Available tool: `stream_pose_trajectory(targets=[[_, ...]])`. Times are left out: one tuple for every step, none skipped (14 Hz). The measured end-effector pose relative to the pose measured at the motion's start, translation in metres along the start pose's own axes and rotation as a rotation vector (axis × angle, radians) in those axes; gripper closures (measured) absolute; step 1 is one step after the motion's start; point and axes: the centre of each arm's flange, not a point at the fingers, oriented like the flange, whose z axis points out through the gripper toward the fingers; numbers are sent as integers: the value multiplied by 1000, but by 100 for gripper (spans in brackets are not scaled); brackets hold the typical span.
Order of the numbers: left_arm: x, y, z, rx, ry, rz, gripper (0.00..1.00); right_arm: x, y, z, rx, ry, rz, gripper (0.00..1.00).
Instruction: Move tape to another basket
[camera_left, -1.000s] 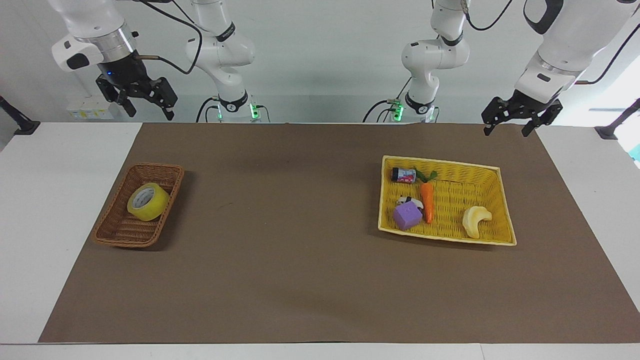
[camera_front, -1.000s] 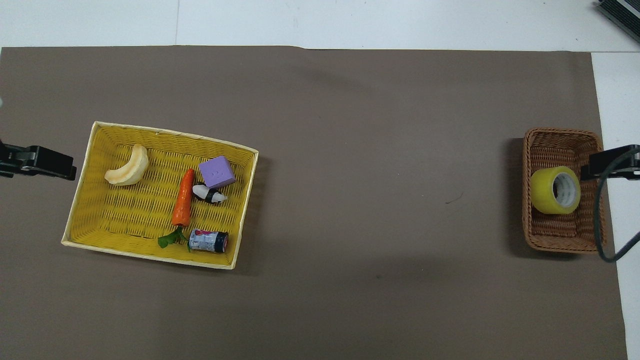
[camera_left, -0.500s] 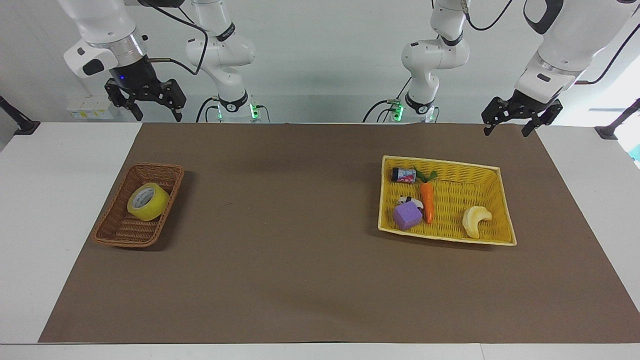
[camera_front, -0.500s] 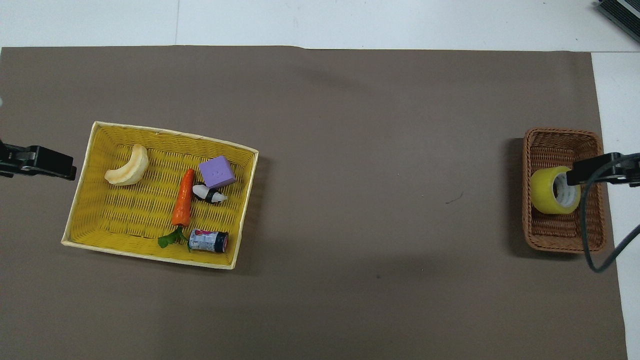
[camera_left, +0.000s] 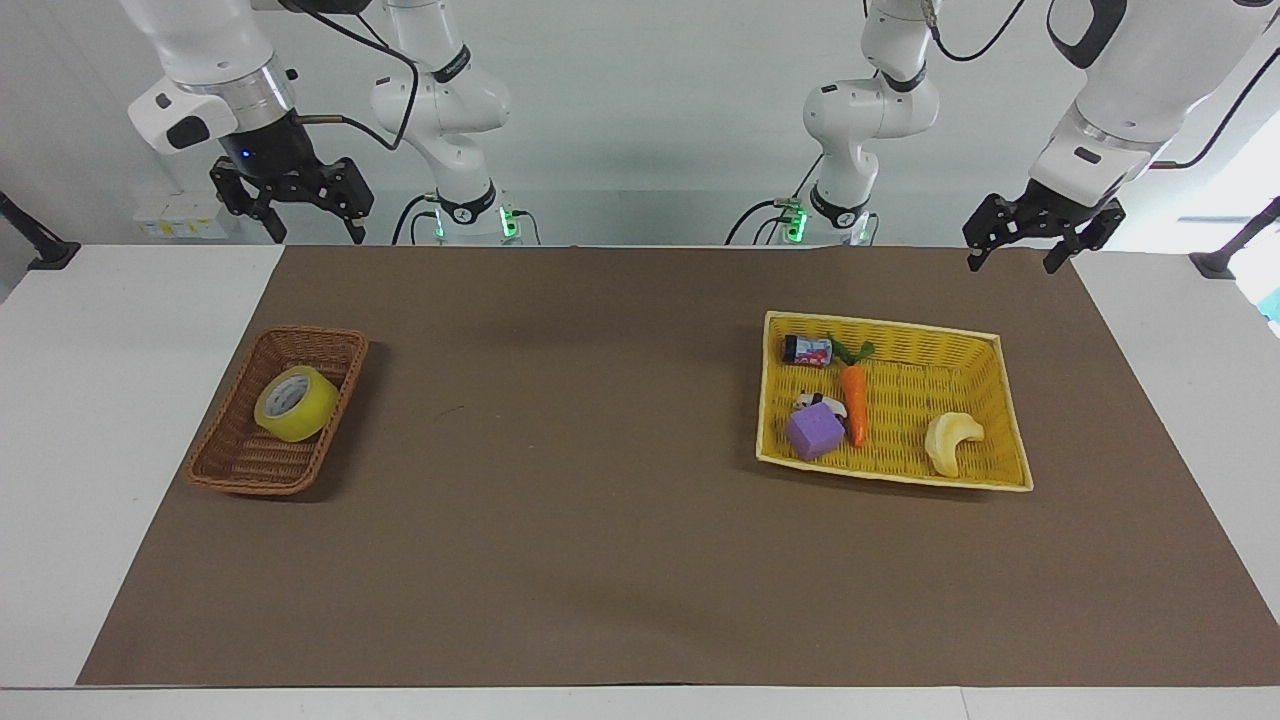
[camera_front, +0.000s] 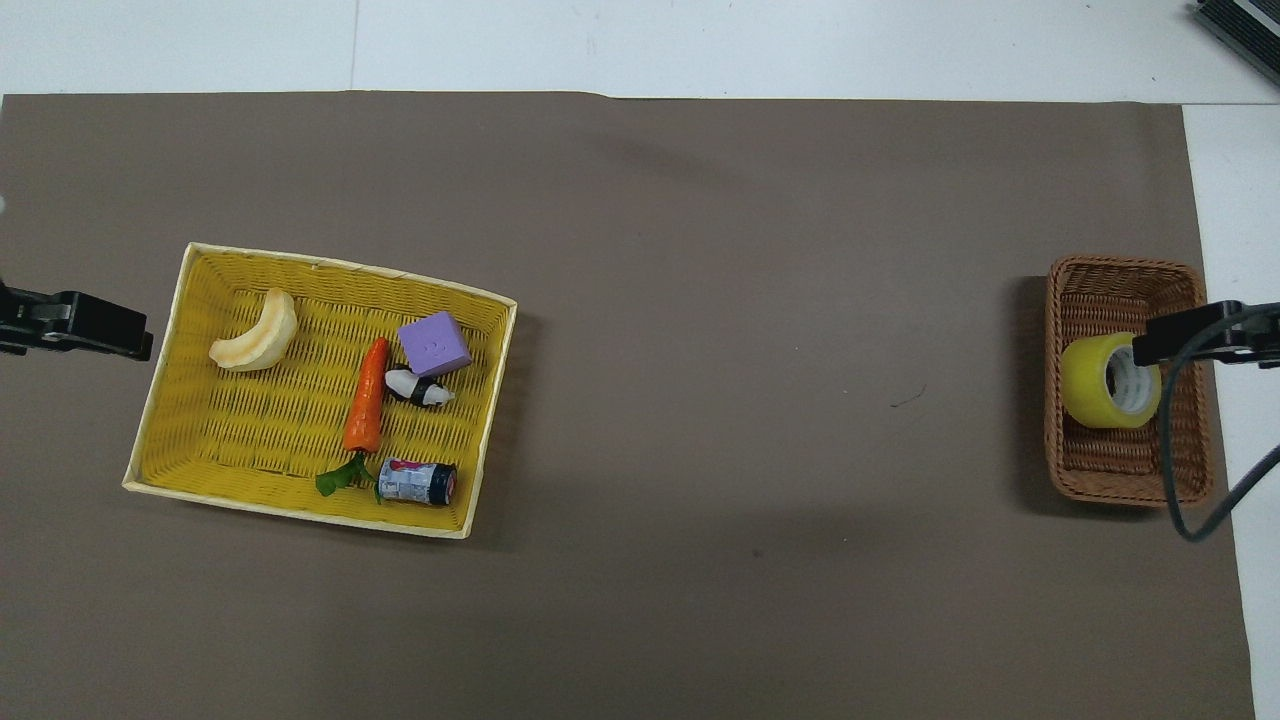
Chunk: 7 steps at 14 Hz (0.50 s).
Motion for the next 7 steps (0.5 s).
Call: stream_pose_trajectory(targets=[[0, 0, 0, 0, 0, 0, 0, 0, 0, 0, 0, 0, 1, 0], [0, 0, 0, 0, 0, 0, 0, 0, 1, 0, 0, 0, 2, 0], [0, 0, 0, 0, 0, 0, 0, 0, 2, 0, 0, 0, 3, 0], [0, 0, 0, 0, 0, 0, 0, 0, 2, 0, 0, 0, 5, 0], [0, 0, 0, 0, 0, 0, 0, 0, 3, 0, 0, 1, 6, 0], [0, 0, 0, 0, 0, 0, 0, 0, 3, 0, -1, 1, 6, 0], [0, 0, 0, 0, 0, 0, 0, 0, 4, 0, -2, 1, 6, 0]])
